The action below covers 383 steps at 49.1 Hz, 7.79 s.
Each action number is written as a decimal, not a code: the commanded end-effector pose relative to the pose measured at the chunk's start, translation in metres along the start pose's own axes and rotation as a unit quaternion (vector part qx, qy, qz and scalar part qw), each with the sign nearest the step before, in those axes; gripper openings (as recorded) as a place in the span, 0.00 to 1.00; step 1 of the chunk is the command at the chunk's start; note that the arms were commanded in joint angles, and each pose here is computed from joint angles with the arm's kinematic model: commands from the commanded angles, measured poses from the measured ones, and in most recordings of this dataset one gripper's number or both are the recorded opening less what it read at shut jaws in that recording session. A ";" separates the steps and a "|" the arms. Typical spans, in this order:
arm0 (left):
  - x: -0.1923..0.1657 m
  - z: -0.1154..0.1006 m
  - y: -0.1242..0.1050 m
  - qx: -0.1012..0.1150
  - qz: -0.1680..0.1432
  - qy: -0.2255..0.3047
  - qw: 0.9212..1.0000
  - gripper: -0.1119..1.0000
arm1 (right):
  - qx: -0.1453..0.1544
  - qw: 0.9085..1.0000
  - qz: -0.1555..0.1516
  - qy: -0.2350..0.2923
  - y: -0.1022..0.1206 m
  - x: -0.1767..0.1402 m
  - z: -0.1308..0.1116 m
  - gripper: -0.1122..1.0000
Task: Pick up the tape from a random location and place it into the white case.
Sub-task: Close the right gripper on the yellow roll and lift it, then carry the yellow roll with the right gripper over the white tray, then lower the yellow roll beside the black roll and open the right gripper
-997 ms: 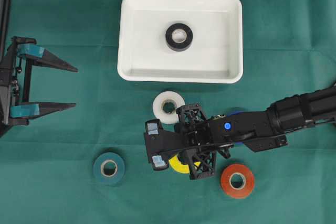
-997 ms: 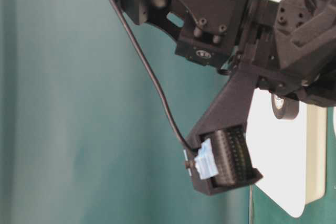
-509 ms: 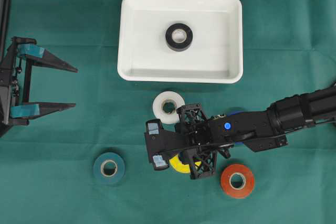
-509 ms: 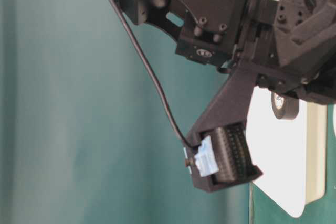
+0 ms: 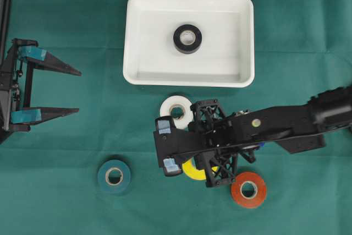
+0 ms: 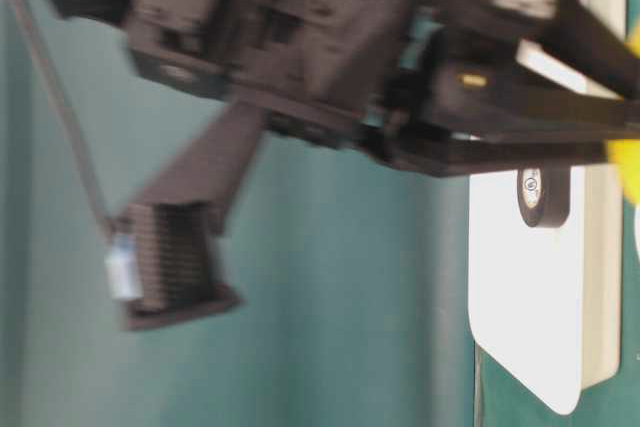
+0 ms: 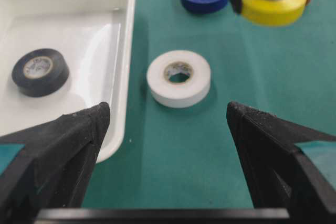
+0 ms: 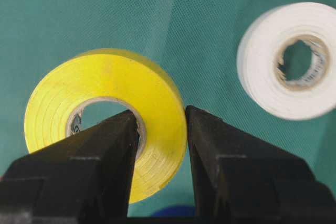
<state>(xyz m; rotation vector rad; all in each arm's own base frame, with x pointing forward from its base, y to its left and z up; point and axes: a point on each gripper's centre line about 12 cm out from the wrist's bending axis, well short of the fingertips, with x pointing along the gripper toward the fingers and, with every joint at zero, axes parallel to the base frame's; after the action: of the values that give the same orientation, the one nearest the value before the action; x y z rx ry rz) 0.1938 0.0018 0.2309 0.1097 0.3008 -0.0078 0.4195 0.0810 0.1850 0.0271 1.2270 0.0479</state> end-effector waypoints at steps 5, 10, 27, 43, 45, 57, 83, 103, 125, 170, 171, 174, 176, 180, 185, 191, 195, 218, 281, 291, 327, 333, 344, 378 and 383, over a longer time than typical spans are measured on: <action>0.000 0.005 0.000 -0.001 0.000 -0.007 1.000 0.97 | 0.002 1.000 0.004 -0.031 0.001 -0.049 0.013 0.37; 0.000 0.005 0.000 0.000 0.000 -0.008 1.000 0.97 | 0.003 1.000 0.003 -0.031 0.000 -0.066 0.015 0.37; 0.000 0.005 0.000 -0.001 0.000 -0.007 1.000 0.97 | -0.001 1.000 -0.009 -0.028 -0.003 -0.109 0.017 0.37; 0.000 0.005 0.000 0.000 0.000 -0.007 1.000 0.97 | -0.001 1.000 -0.010 -0.028 -0.003 -0.119 0.017 0.37; 0.000 0.005 0.000 -0.001 0.000 -0.007 1.000 0.97 | -0.001 1.000 -0.010 -0.028 -0.003 -0.120 0.017 0.37; 0.001 0.005 0.000 -0.001 0.000 -0.006 1.000 0.97 | -0.001 1.000 -0.010 -0.028 -0.003 -0.119 0.017 0.37; 0.000 0.004 0.000 -0.001 0.000 -0.004 1.000 0.97 | -0.001 1.000 -0.010 -0.028 -0.003 -0.119 0.017 0.37; 0.000 0.004 0.000 -0.001 0.000 -0.004 1.000 0.97 | -0.002 0.999 -0.011 -0.029 -0.003 -0.119 0.017 0.37; 0.000 0.004 0.000 -0.001 0.000 -0.004 1.000 0.97 | 0.015 0.997 -0.060 -0.039 -0.043 -0.114 0.021 0.37; 0.000 0.004 0.000 -0.001 0.000 -0.004 1.000 0.97 | 0.179 0.966 -0.165 -0.090 -0.221 -0.126 0.010 0.37; 0.000 0.004 0.000 -0.001 0.000 -0.004 1.000 0.97 | 0.181 0.965 -0.167 -0.090 -0.224 -0.126 0.010 0.37; 0.000 0.004 0.000 -0.001 0.000 -0.004 1.000 0.97 | 0.186 0.964 -0.169 -0.091 -0.229 -0.123 0.009 0.37; 0.000 0.005 0.000 -0.001 0.000 -0.005 1.000 0.97 | 0.187 0.963 -0.169 -0.091 -0.231 -0.122 0.009 0.37; 0.000 0.004 0.000 -0.001 0.000 -0.004 1.000 0.97 | 0.190 0.963 -0.170 -0.088 -0.234 -0.119 0.008 0.37; 0.000 0.004 0.000 -0.001 0.000 -0.004 1.000 0.97 | 0.191 0.963 -0.170 -0.085 -0.235 -0.119 0.007 0.37; 0.000 0.004 0.000 -0.001 -0.001 -0.002 1.000 0.97 | 0.195 0.963 -0.172 -0.072 -0.235 -0.120 0.001 0.37; 0.000 0.004 0.000 0.000 -0.001 0.000 1.000 0.97 | 0.200 0.962 -0.175 -0.064 -0.238 -0.121 -0.008 0.37; 0.000 0.003 0.000 -0.001 -0.001 0.002 1.000 0.97 | 0.214 0.958 -0.178 -0.070 -0.238 -0.126 -0.033 0.37; 0.000 0.003 0.000 -0.010 -0.001 0.002 1.000 0.97 | 0.212 0.958 -0.178 -0.071 -0.238 -0.126 -0.033 0.37; 0.000 0.004 0.000 -0.010 -0.001 0.001 1.000 0.97 | 0.212 0.958 -0.178 -0.075 -0.239 -0.121 -0.033 0.37; 0.000 0.003 0.000 -0.015 -0.001 0.003 1.000 0.97 | 0.204 0.967 -0.152 -0.022 -0.249 -0.003 -0.054 0.37; 0.000 0.003 0.000 -0.016 -0.001 0.003 1.000 0.97 | 0.203 0.968 -0.149 -0.010 -0.249 0.009 -0.058 0.37; 0.000 0.003 0.000 -0.016 -0.001 0.003 1.000 0.97 | 0.202 0.968 -0.146 -0.002 -0.250 0.023 -0.061 0.37; 0.000 0.003 0.000 -0.016 -0.001 0.002 1.000 0.97 | 0.200 0.969 -0.146 0.001 -0.250 0.024 -0.062 0.37; 0.000 0.003 0.000 -0.016 -0.001 0.002 1.000 0.97 | 0.202 0.968 -0.147 -0.001 -0.251 0.023 -0.061 0.37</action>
<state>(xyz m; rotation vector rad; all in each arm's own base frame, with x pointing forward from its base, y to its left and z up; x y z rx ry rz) 0.1930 0.0018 0.2289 0.0806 0.3192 -0.0043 0.3721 -0.1675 0.1202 0.2021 1.2434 -0.4586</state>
